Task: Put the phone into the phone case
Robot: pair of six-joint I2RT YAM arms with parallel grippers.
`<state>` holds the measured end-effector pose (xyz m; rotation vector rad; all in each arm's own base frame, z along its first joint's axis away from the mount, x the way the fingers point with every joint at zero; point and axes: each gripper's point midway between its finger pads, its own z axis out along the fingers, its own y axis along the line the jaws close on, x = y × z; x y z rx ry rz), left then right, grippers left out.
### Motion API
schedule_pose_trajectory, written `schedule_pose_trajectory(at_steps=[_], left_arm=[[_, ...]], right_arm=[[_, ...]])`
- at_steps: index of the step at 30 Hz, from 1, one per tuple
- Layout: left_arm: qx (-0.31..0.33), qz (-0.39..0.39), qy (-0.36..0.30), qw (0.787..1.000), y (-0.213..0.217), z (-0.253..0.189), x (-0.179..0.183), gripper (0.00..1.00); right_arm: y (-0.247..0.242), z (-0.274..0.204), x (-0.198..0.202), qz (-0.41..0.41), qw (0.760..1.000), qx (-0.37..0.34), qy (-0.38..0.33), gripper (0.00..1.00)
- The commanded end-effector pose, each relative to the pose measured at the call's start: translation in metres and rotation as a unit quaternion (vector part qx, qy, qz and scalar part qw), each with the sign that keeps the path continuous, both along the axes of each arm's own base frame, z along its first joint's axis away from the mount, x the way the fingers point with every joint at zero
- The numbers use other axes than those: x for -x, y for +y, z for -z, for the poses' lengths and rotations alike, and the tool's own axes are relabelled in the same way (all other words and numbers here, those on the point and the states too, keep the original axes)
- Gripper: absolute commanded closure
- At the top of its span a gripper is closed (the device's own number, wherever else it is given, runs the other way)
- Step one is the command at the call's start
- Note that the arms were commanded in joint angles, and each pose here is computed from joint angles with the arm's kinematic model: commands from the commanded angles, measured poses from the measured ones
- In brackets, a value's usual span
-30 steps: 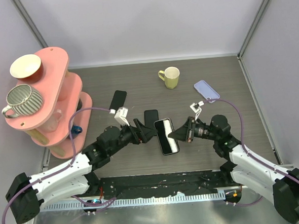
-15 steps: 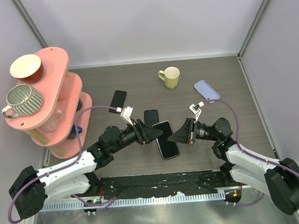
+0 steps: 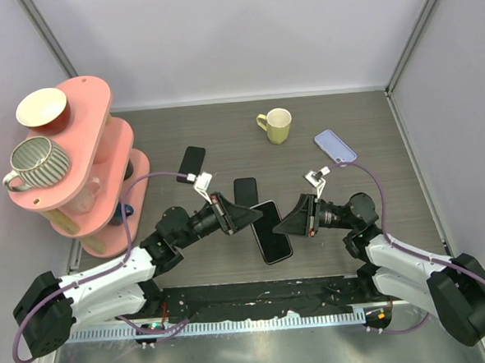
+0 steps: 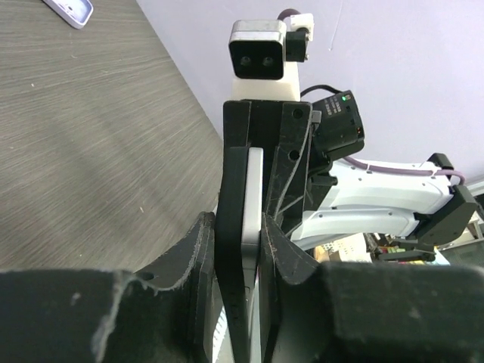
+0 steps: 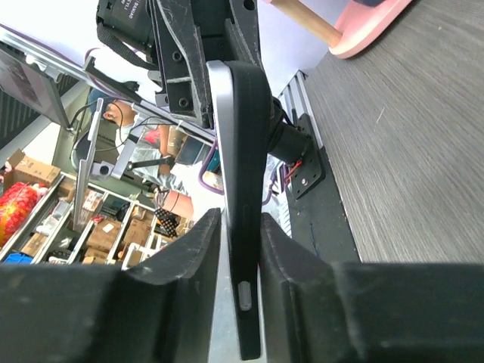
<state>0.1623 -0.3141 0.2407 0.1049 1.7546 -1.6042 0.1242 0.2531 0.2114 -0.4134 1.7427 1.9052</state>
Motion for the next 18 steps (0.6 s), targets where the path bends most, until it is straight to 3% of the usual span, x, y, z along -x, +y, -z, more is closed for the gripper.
schedule_pose_trajectory(at_steps=[1,6,9,11,15,18], left_arm=[[-0.005,0.013,-0.029,0.999,0.001,-0.001,0.004,1.0],[-0.019,0.036,-0.046,0.998,-0.003,0.002,0.01,1.0],[-0.019,0.051,-0.054,0.997,-0.006,0.002,0.013,1.0],[-0.019,0.07,-0.057,0.996,-0.009,0.003,0.018,1.0],[-0.026,0.088,-0.064,0.994,-0.014,0.006,0.021,1.0],[-0.03,0.09,-0.063,0.993,-0.015,0.009,0.021,1.0]], right_arm=[[0.001,-0.027,-0.002,0.005,0.998,-0.028,-0.051,0.64],[0.004,-0.038,-0.009,0.009,0.998,-0.034,-0.053,0.48],[0.006,-0.044,-0.012,0.007,0.998,-0.036,-0.057,0.48],[0.008,-0.046,-0.015,0.009,0.998,-0.037,-0.058,0.53],[0.009,-0.048,-0.017,0.006,0.997,-0.042,-0.058,0.8],[0.009,-0.05,-0.016,0.004,0.997,-0.047,-0.062,0.87]])
